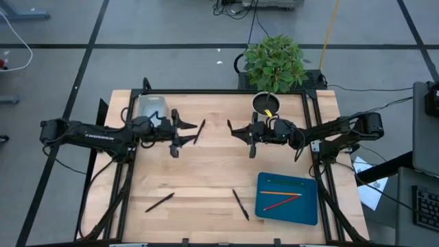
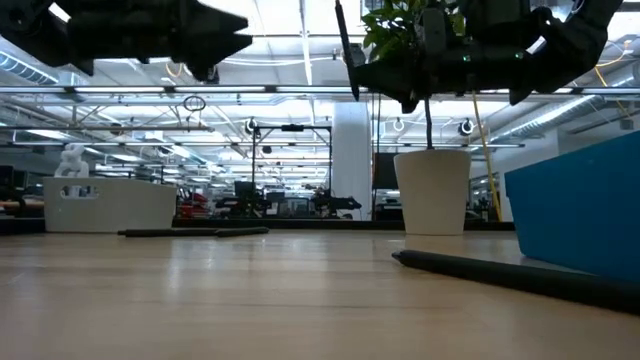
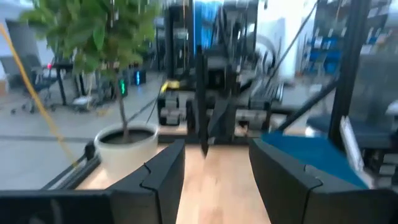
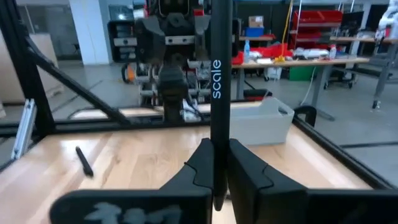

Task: Sort pens & pencils
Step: Put the black pen into the white bin

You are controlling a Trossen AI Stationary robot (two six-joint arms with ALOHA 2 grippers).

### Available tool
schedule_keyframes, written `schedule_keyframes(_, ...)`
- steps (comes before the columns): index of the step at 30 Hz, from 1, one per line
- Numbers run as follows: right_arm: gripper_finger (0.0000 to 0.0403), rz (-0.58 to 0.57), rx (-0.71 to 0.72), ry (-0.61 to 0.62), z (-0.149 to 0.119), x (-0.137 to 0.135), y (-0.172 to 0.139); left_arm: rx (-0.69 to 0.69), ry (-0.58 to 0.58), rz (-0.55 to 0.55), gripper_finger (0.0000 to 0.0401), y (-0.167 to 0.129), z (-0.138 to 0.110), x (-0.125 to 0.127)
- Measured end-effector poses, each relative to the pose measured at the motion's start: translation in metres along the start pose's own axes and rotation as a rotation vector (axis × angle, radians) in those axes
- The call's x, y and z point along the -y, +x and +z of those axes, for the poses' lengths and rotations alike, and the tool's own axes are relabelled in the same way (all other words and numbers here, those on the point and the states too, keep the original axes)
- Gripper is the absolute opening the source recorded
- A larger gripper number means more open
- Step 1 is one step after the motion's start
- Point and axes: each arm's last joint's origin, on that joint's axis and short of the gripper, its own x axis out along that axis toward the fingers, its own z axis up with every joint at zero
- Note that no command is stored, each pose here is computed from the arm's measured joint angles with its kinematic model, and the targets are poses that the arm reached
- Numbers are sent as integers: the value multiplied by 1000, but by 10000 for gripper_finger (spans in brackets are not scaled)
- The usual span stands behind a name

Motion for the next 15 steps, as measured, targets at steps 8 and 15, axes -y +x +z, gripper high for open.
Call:
schedule_keyframes(8, 10, 21, 21, 11, 4, -6, 21, 137, -67, -19, 186, 27, -18, 1)
schedule_keyframes(15, 10, 45, -10, 30, -3, -12, 44, 96, -106, -71, 186, 42, -25, 2)
